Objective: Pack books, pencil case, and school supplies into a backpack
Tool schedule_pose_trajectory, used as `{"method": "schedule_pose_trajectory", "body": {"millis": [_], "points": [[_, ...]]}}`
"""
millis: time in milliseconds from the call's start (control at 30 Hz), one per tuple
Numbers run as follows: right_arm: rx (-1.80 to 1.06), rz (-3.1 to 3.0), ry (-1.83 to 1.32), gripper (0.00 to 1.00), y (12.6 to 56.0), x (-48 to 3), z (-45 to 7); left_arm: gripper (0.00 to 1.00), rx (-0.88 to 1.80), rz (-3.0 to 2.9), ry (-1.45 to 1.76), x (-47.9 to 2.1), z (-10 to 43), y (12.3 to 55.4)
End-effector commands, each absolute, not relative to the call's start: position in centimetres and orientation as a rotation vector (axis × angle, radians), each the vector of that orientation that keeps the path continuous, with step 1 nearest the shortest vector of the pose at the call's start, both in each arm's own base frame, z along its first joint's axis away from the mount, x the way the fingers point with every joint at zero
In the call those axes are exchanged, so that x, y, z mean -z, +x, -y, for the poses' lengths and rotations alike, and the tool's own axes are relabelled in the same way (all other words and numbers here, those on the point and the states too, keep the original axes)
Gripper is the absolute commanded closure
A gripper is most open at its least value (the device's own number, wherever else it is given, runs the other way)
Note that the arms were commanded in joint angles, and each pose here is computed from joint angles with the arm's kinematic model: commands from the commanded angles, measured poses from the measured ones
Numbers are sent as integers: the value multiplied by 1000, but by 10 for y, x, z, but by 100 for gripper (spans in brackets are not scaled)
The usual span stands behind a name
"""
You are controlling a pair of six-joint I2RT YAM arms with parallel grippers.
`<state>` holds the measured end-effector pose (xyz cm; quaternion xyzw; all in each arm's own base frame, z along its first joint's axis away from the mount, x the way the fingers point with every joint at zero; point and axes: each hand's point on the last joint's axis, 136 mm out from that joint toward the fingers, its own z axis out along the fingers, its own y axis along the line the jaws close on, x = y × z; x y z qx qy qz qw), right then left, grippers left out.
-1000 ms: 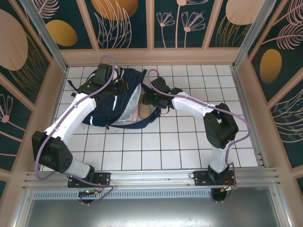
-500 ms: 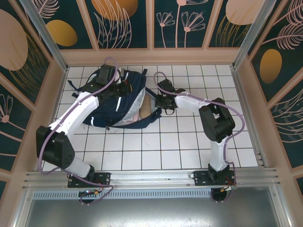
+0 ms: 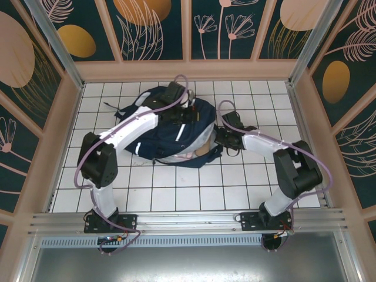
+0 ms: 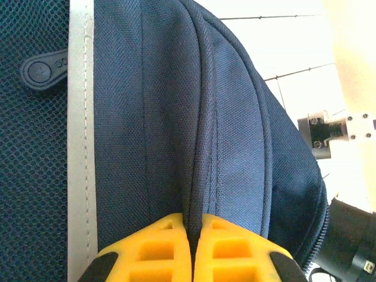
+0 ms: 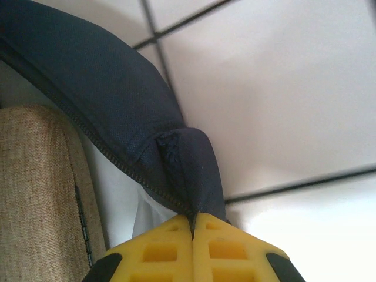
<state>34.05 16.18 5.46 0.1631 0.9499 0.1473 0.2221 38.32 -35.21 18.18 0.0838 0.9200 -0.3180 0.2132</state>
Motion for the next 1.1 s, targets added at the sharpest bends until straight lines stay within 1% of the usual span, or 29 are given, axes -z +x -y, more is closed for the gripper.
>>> {"method": "schedule_pose_trajectory", "body": {"millis": [0, 133, 200, 267, 300, 333, 467, 633, 700, 767, 867, 1067], "points": [[-383, -2660, 527, 100, 313, -50, -146, 100, 1052, -2415, 326, -220, 400, 390], [-404, -2640, 575, 100, 302, -55, -141, 99, 1030, -2456, 366, -202, 424, 391], [-403, -2641, 591, 100, 300, -56, -139, 84, 999, -2481, 354, -196, 424, 395], [-400, -2629, 593, 100, 303, -60, -137, 76, 960, -2479, 348, -199, 418, 396], [-396, -2619, 594, 91, 304, -63, -135, 71, 937, -2468, 342, -205, 414, 397], [-392, -2606, 593, 81, 306, -67, -134, 67, 904, -2459, 330, -209, 406, 398], [-375, -2546, 585, 59, 315, -85, -130, 63, 821, -2437, 214, -223, 365, 397], [-400, -2481, 511, 56, 325, -110, -140, 63, 801, -2376, -22, -235, 291, 385], [-403, -2460, 451, 54, 328, -121, -152, 63, 768, -2383, -130, -221, 256, 377], [-394, -2437, 386, 53, 331, -132, -165, 60, 709, -2390, -238, -204, 220, 367], [-422, -2419, 265, 52, 329, -143, -196, 59, 634, -2420, -344, -176, 183, 351], [-449, -2403, 90, 51, 318, -154, -249, 59, 582, -2475, -567, -121, 138, 325]]}}
